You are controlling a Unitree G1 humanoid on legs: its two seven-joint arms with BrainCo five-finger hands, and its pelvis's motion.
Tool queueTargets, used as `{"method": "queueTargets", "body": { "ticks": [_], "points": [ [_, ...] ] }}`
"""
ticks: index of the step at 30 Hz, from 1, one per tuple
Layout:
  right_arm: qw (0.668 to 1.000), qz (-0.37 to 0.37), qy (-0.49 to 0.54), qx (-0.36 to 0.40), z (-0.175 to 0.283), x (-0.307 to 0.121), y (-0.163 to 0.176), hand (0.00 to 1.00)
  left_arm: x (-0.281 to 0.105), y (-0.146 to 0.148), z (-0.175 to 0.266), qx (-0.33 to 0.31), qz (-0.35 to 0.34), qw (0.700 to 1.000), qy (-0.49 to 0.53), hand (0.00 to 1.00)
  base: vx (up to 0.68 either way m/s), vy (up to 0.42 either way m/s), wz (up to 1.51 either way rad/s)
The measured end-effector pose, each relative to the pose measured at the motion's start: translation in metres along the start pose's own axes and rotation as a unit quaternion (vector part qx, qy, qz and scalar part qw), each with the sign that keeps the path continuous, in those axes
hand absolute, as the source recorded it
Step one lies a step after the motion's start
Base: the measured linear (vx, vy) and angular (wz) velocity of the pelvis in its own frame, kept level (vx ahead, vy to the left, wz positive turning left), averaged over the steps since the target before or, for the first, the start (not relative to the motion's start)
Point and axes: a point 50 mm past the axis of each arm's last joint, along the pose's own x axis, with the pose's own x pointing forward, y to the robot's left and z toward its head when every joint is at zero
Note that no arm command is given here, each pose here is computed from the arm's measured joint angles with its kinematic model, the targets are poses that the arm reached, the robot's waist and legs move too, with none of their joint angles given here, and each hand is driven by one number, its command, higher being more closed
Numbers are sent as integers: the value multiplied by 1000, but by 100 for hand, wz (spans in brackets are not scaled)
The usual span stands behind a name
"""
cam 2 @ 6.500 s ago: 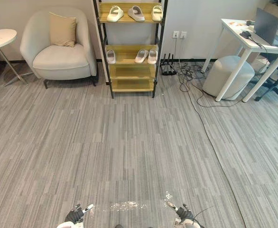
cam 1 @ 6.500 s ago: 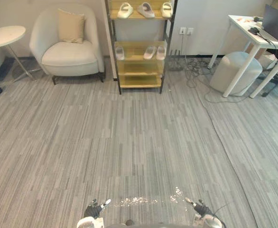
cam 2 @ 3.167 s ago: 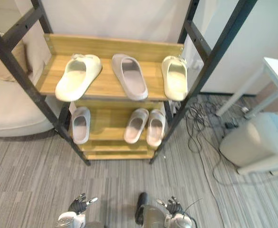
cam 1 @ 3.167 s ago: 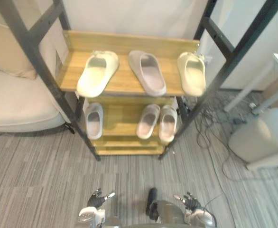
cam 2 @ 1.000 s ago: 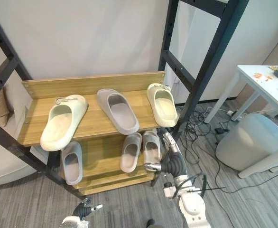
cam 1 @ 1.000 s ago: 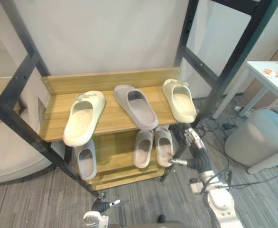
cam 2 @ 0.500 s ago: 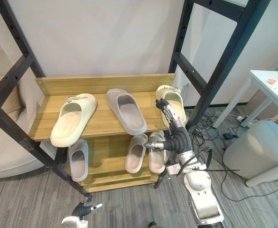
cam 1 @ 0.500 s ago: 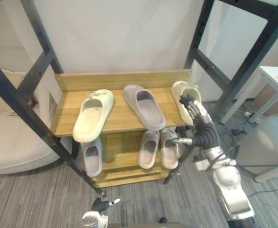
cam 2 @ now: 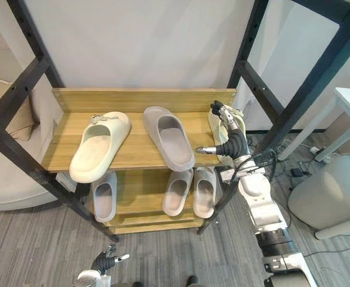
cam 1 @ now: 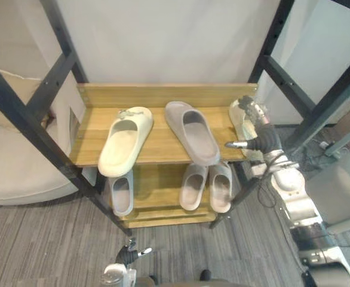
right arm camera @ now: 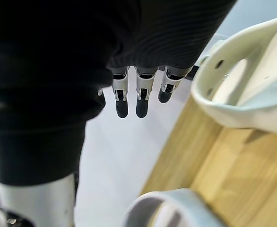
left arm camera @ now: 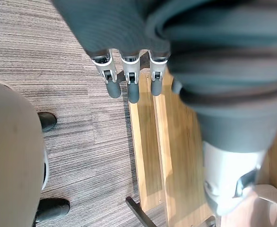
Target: Organize the slippers on the shoe rack
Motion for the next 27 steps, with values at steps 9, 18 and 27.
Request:
{"method": "queueTargets", "body": {
  "ticks": [9, 18, 27],
  "points": [
    [999, 13, 32, -25, -10, 25, -2, 0, 0, 0, 3, 0, 0, 1000, -7, 0, -1, -10, 3],
    [997, 46, 46, -43, -10, 45, 6, 0, 1, 2, 9, 1, 2, 1000, -19, 0, -16, -18, 4],
    [993, 73, 50, -77, -7, 58, 14, 0, 1, 5, 14, 2, 5, 1000, -30, 0, 0, -3, 1]
  ]
}}
